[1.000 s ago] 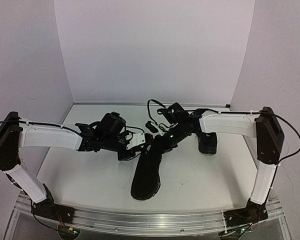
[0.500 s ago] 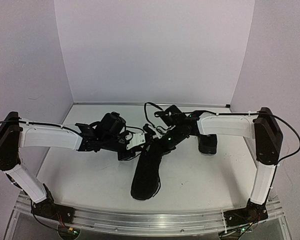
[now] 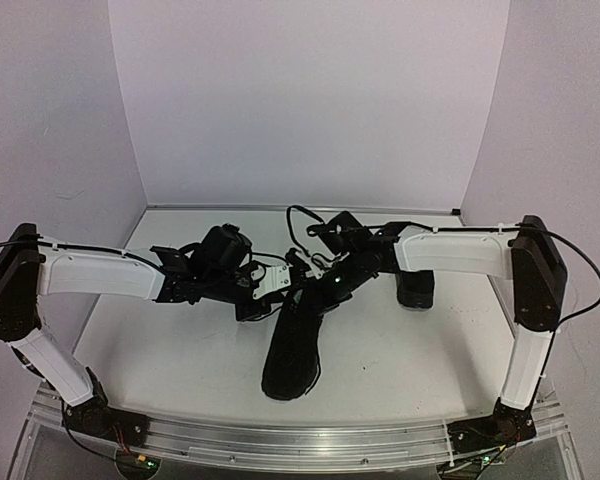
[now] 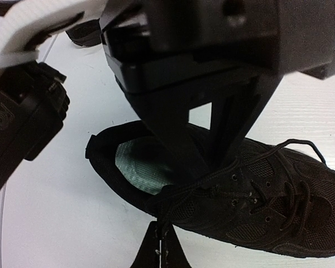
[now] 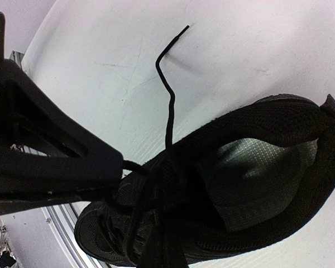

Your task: Tie the shoes

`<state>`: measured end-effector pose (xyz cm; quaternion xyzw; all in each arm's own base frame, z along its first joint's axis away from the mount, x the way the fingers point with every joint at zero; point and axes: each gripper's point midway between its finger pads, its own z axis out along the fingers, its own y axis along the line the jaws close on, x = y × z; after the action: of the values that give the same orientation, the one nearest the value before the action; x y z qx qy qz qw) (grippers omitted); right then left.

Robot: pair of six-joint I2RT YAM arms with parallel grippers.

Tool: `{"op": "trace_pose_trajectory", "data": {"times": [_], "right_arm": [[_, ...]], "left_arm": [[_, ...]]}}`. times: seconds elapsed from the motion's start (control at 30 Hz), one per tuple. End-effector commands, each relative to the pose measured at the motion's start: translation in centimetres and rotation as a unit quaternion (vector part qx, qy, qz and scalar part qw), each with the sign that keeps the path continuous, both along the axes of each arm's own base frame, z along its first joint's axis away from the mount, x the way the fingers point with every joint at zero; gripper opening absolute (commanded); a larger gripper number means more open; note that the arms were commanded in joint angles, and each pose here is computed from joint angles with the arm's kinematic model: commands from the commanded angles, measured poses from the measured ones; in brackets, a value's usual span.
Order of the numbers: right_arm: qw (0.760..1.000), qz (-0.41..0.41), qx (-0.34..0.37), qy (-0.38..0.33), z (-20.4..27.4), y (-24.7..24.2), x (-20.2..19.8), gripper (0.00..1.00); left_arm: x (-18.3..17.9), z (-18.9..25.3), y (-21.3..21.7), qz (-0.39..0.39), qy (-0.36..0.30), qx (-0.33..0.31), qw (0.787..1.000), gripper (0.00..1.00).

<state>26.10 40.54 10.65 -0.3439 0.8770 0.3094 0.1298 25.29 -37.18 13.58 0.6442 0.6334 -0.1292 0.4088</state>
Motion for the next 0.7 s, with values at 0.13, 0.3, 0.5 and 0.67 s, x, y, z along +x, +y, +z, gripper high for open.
{"op": "trace_pose_trajectory", "data": {"times": [0.13,0.3,0.5,0.67], "right_arm": [[0.998,-0.044,0.004,-0.040,2.7,-2.1,1.4,0.00],[0.998,-0.055,0.008,-0.033,2.6,-2.9,1.6,0.00],[0.997,-0.075,0.011,-0.033,2.6,-4.5,1.9,0.00],[0.996,-0.080,0.003,-0.025,1.7,-5.6,1.4,0.00]], "left_arm": [[0.0,0.3,0.1,0.007,0.005,-0.009,1.000,0.00],[0.0,-0.3,0.2,0.011,0.011,-0.003,1.000,0.00],[0.5,-0.5,1.2,0.039,0.006,0.007,0.999,0.00],[0.8,-1.2,2.4,0.078,0.012,0.017,0.997,0.00]]}}
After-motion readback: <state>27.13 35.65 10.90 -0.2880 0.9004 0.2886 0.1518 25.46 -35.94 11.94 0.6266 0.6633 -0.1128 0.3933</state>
